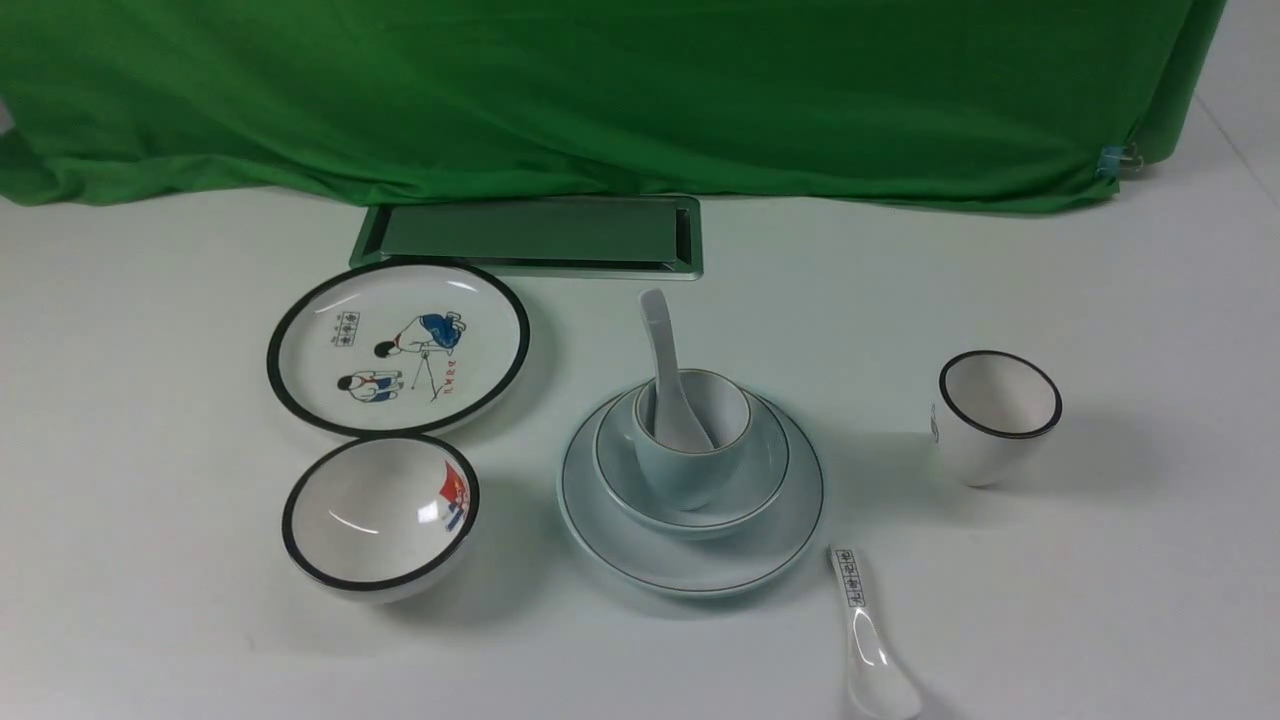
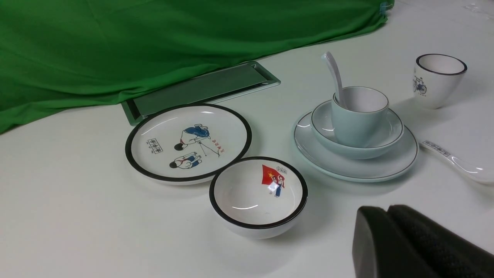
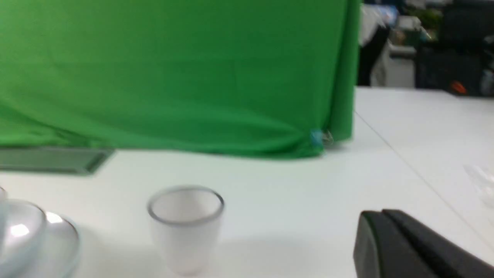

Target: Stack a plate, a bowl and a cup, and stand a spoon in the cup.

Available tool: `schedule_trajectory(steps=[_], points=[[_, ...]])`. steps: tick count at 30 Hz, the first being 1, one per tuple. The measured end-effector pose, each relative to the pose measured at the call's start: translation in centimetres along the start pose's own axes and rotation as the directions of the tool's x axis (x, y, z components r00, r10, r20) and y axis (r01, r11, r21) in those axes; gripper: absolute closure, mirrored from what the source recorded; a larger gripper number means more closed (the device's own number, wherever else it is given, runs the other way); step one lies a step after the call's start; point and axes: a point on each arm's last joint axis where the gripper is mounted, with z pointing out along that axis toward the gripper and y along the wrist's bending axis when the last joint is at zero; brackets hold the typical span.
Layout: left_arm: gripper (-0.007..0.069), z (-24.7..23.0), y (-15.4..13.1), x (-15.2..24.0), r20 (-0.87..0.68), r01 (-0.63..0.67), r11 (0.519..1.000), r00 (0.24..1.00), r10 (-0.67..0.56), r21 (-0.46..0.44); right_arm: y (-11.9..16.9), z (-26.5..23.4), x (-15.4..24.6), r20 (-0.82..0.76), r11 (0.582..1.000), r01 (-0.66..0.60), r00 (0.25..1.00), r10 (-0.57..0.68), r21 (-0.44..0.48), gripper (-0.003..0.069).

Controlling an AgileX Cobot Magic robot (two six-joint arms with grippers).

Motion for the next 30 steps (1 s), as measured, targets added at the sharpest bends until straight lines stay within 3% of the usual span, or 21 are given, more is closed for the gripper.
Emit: schedule_trajectory(steps=[11,30], points=[[0.0654,0.0,0.0,0.0,0.000,-0.001,1.000,1.000,0.001,0.000,-0.4,-0.3,1.9,-0.205,0.998,-0.033,0.978,0.045,0.059,0.0652],[0.0654,0.0,0.0,0.0,-0.001,-0.001,1.000,1.000,0.001,0.000,-0.1,-0.4,2.1,-0.228,0.998,-0.064,0.971,0.064,0.008,0.0652]])
